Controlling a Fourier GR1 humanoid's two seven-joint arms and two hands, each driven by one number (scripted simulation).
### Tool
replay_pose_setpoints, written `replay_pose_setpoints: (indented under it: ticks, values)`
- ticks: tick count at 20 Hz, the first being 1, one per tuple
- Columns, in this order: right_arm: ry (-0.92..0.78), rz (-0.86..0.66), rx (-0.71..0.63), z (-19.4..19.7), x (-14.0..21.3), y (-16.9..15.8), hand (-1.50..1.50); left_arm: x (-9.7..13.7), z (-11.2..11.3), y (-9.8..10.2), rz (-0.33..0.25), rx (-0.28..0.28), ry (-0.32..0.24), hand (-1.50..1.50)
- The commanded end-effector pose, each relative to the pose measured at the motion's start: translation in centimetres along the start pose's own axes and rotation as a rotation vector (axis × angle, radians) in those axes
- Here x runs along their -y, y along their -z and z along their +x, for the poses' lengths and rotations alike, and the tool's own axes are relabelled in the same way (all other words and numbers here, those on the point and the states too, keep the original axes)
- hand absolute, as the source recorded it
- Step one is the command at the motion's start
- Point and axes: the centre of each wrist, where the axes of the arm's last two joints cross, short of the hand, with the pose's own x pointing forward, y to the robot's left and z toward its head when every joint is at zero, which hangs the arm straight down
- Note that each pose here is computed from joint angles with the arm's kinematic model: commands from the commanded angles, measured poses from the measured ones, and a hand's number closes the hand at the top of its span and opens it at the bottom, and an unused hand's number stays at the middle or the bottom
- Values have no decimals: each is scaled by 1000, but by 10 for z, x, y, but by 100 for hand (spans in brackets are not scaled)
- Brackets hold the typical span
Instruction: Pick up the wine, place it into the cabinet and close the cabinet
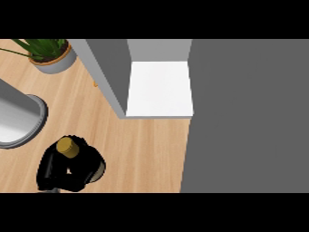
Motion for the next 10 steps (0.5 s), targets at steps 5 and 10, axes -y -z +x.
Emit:
replay_pose_setpoints:
  ticks: [5,10]
  values:
    - [60,47,40,7,-4,-15,-150,-24,21,16,4,112,64,150]
    - [71,27,52,19,-7,-16,-150,4,33,2,18,220,66,150]
